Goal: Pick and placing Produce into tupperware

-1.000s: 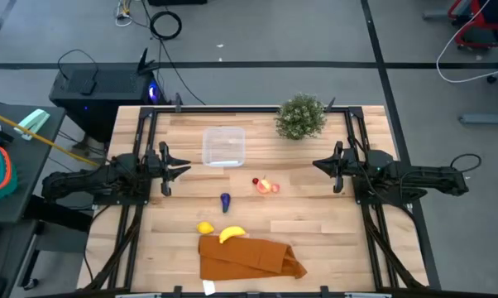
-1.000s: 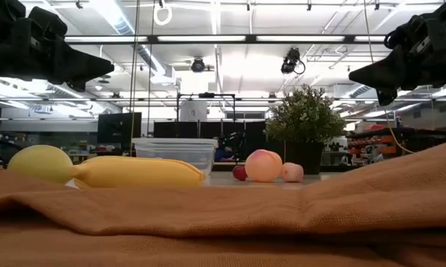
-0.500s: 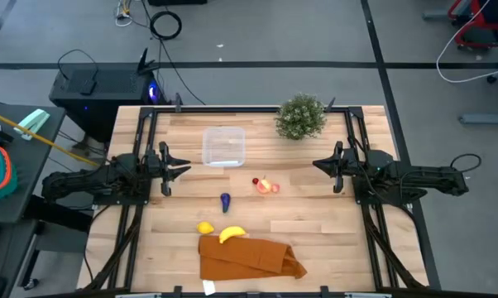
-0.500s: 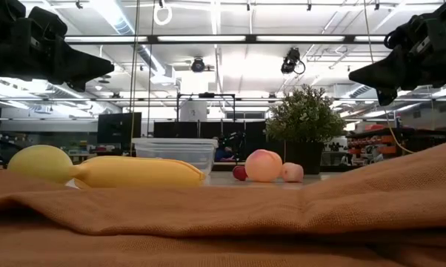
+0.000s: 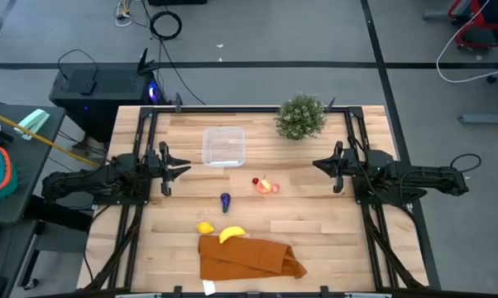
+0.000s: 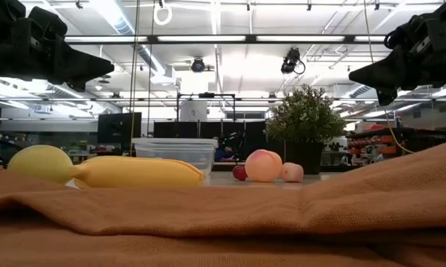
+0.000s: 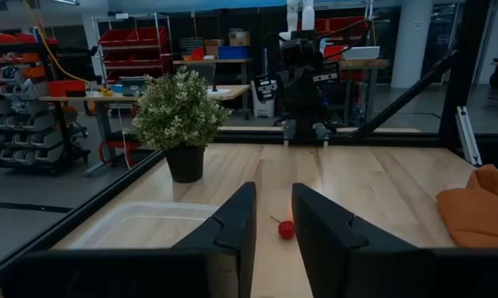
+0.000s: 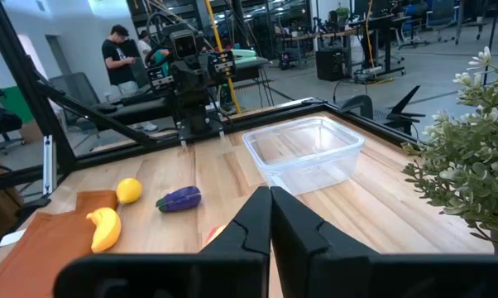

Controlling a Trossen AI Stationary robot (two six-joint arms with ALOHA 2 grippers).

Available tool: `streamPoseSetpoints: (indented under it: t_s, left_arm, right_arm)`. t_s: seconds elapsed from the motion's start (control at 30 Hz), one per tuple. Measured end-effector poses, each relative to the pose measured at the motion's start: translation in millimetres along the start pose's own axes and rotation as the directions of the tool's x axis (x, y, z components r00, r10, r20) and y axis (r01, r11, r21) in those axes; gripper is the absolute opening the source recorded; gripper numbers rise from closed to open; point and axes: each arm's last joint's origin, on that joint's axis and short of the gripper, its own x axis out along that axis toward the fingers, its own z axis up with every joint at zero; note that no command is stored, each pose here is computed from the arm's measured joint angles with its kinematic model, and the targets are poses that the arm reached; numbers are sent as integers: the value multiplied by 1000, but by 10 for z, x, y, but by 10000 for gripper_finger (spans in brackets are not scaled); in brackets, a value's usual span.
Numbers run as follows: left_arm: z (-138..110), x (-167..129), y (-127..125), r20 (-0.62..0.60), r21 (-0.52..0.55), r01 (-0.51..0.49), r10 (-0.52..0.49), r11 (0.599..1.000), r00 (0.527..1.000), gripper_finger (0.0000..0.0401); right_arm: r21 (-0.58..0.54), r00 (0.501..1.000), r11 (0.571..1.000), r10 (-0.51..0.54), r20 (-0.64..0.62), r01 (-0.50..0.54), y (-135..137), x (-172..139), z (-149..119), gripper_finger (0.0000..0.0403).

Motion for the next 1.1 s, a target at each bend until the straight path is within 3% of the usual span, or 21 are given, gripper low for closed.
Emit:
streamPoseSetpoints:
  t_s: [1.1]
  left_arm:
    - [1,0,0,0,0,0,0,1000,1000,84]
  right_arm:
    - [0,1000,1000,0,0,0,0,0,0,15]
